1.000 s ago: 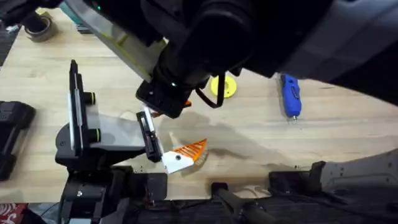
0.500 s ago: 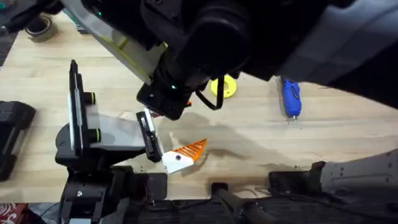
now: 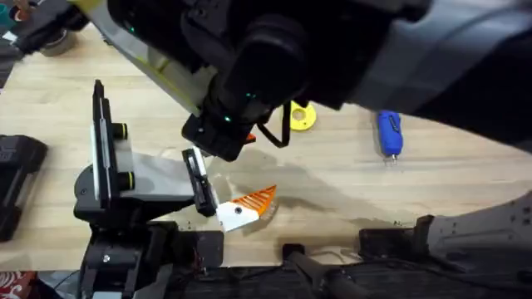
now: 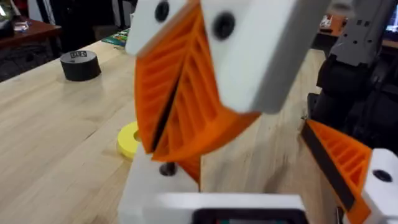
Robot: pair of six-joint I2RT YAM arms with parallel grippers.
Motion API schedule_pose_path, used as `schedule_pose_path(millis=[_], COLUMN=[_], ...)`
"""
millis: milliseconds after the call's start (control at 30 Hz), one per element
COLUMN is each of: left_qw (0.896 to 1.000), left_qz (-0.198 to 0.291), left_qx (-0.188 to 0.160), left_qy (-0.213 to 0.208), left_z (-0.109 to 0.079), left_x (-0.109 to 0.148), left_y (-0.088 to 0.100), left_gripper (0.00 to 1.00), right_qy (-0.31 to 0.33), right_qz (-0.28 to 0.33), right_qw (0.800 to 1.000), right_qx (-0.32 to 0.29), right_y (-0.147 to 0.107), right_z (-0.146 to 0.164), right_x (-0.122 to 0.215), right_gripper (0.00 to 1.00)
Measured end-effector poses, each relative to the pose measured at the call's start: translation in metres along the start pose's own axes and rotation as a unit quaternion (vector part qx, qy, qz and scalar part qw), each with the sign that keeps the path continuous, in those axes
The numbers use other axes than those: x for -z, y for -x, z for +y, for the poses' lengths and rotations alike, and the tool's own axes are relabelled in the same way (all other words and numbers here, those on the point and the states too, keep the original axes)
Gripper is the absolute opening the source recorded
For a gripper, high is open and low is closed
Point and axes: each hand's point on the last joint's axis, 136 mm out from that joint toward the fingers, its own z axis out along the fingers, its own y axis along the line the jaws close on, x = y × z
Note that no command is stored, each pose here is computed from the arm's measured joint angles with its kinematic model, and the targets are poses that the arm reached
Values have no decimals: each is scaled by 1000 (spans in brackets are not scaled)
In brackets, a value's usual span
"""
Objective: Pick up the gripper from the table and insert it into the empty holder that is missing its gripper. Then pick up a screw, insert it into the mounting hole, and use the screwdriver to tighten it. Finally, clean up the table by picking up the vegetable and placing it into the bucket.
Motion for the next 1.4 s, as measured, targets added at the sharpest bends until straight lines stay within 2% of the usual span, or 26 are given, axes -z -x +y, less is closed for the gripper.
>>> schedule_pose_path(millis=[600, 633, 667, 833, 867, 933, 1400], left_qw=[1000, 1000, 1000, 1000, 1000, 1000, 1000], left_qz=[0, 0, 0, 0, 0, 0, 0], left_qx=[2, 2, 2, 6, 8, 8, 7], left_qy=[0, 0, 0, 2, 1, 1, 1], left_z=[0, 0, 0, 1, 1, 1, 0], left_x=[0, 0, 0, 0, 0, 0, 0], left_y=[0, 0, 0, 0, 0, 0, 0], left_gripper=[986, 986, 986, 985, 985, 985, 985], right_qy=[1, 1, 2, -25, -30, -32, -33], right_qz=[6, 6, 6, 11, 10, 10, 1], right_qw=[1000, 1000, 1000, 1000, 999, 999, 999], right_qx=[4, 3, 3, -2, -3, -4, -4], right_y=[-1, -1, -1, -3, -3, -3, -1], right_z=[3, 3, 4, -10, -14, -16, -16], right_x=[-5, -5, -5, -4, -3, -3, 1], right_gripper=[15, 49, 149, 899, 967, 992, 995])
